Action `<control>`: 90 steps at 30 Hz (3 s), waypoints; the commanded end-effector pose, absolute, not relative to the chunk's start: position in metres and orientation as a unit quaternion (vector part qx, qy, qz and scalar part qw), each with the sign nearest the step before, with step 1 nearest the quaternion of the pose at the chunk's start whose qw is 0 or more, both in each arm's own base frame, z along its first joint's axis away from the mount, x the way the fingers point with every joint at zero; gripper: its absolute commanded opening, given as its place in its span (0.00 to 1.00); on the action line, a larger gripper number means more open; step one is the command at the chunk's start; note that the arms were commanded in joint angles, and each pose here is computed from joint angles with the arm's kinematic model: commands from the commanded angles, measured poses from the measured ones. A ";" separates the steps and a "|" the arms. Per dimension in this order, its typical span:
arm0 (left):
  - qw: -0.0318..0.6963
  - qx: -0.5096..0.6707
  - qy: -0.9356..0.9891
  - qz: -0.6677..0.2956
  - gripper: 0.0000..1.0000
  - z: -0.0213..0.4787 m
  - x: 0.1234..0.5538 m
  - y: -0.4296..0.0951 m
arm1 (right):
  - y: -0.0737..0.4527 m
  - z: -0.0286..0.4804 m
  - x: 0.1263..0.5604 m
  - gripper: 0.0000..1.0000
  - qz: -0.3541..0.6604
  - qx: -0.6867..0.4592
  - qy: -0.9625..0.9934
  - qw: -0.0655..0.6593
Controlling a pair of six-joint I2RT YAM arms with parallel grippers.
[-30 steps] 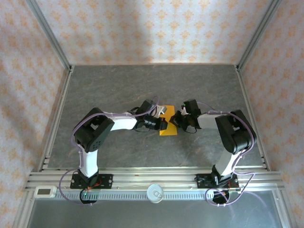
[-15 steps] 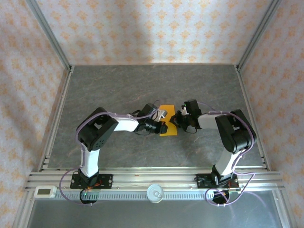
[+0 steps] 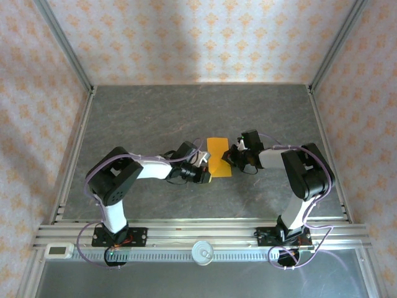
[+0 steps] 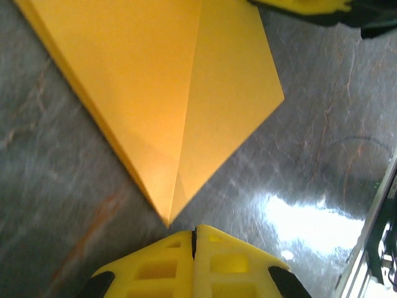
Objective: Fold a paper plane with a square sheet of paper (pick it up from the middle)
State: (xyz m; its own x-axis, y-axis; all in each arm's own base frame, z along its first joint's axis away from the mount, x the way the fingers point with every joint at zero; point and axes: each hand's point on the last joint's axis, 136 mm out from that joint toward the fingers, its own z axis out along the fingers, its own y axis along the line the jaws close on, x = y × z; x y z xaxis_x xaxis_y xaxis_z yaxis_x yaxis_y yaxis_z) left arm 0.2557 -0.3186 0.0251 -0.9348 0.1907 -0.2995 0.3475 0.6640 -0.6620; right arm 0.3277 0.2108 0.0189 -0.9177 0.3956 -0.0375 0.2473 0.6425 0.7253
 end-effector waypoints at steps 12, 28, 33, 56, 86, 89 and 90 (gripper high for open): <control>0.165 0.130 0.898 -0.386 0.00 0.047 0.306 -0.342 | 0.187 -0.018 0.306 0.00 0.320 0.213 0.921 0.059; 0.121 0.099 0.934 -0.322 0.00 -0.019 0.275 -0.304 | 0.210 0.043 0.324 0.00 0.380 0.162 0.905 0.105; 0.110 0.097 0.938 -0.314 0.00 -0.031 0.271 -0.300 | 0.237 0.036 0.303 0.00 0.390 0.130 0.908 0.085; 0.094 0.109 0.940 -0.309 0.00 -0.041 0.267 -0.299 | 0.190 0.007 0.323 0.00 0.350 0.185 0.914 0.091; 0.092 0.107 0.939 -0.313 0.00 -0.038 0.268 -0.302 | 0.173 0.010 0.343 0.00 0.362 0.205 0.903 0.105; 0.092 0.108 0.939 -0.314 0.00 -0.038 0.269 -0.302 | 0.167 0.014 0.350 0.00 0.366 0.214 0.899 0.113; 0.092 0.108 0.938 -0.315 0.00 -0.037 0.269 -0.302 | 0.164 0.015 0.353 0.00 0.366 0.219 0.897 0.117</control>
State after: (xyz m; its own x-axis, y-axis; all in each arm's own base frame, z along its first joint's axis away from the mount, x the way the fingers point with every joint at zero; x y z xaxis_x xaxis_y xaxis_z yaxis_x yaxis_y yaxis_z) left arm 0.2972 -0.3322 0.0195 -0.9062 0.1028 -0.4101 0.3663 0.6754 -0.6400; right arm 0.3401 0.1807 0.0209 -0.9010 0.4336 -0.0137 0.2865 0.6185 0.7317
